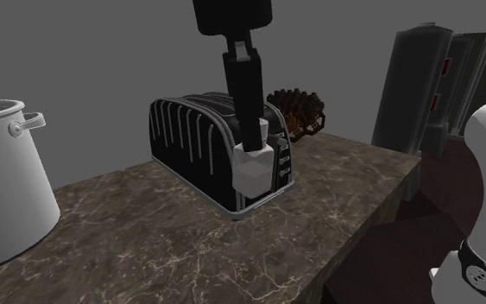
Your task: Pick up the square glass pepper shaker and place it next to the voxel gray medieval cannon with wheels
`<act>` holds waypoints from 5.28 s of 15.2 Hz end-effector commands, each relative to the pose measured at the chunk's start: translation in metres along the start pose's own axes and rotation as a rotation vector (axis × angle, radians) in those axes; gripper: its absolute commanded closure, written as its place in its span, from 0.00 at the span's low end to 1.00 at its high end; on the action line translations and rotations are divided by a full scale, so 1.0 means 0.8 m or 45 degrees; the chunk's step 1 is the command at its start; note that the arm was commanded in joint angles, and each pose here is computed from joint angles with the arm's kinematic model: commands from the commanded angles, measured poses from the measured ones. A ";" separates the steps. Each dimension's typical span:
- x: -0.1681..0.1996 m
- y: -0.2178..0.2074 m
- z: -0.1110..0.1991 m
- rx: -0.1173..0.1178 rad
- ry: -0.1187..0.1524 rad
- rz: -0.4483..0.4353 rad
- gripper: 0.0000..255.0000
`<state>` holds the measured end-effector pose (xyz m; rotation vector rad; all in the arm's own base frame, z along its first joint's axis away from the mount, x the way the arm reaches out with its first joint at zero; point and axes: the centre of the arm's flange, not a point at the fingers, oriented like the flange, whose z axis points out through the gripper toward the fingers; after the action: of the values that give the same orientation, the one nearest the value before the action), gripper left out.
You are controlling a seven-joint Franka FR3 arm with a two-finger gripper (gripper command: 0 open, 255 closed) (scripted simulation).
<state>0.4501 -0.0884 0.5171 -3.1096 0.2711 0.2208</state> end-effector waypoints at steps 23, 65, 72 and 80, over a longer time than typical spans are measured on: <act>-0.025 0.033 -0.139 0.000 -0.001 0.000 1.00; -0.161 0.707 -0.120 0.000 -0.001 0.000 1.00; -0.155 0.707 -0.075 0.000 -0.001 0.000 1.00; -0.147 0.707 -0.023 0.000 -0.001 0.000 1.00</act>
<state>0.2397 -0.6257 0.5572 -3.1092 0.2714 0.2219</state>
